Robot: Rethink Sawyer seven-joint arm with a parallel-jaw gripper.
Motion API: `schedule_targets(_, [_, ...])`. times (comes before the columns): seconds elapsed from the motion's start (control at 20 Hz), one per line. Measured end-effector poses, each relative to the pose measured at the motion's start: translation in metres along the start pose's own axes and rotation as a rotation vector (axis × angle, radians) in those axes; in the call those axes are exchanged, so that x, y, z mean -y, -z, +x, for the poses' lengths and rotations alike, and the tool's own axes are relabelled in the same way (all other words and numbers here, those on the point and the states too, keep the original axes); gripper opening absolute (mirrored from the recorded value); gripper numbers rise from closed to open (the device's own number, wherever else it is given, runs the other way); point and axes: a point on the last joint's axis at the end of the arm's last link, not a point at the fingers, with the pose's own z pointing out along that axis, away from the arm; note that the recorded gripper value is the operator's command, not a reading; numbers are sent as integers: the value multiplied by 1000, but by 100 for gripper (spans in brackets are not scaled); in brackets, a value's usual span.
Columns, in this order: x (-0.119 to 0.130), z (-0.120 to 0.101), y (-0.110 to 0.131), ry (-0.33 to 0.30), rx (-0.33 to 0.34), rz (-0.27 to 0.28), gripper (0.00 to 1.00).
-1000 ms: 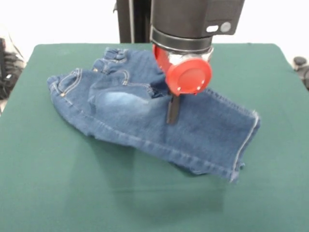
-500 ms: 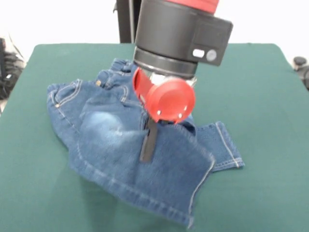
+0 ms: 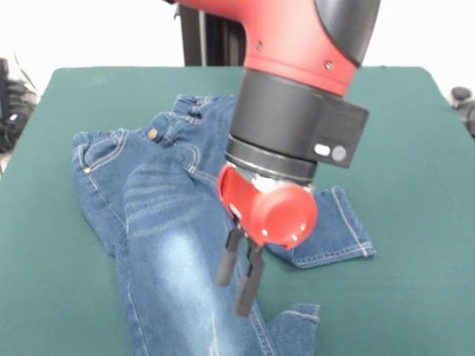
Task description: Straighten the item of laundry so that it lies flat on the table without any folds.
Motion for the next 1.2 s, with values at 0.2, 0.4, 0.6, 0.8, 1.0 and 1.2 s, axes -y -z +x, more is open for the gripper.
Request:
schedule_targets(0.2, [-1,7,-3,2,-11,4,100])
schedule_targets(0.4, [-4,6,0,-1,-27,20,100])
schedule_targets(0.6, [-10,3,16,-10,-86,83,100])
schedule_targets(0.8, [-19,2,35,-14,-142,135,100])
schedule_targets(1.0, [-35,0,58,-26,-195,162,100])
schedule_targets(1.2, [-53,3,68,-53,-225,134,100])
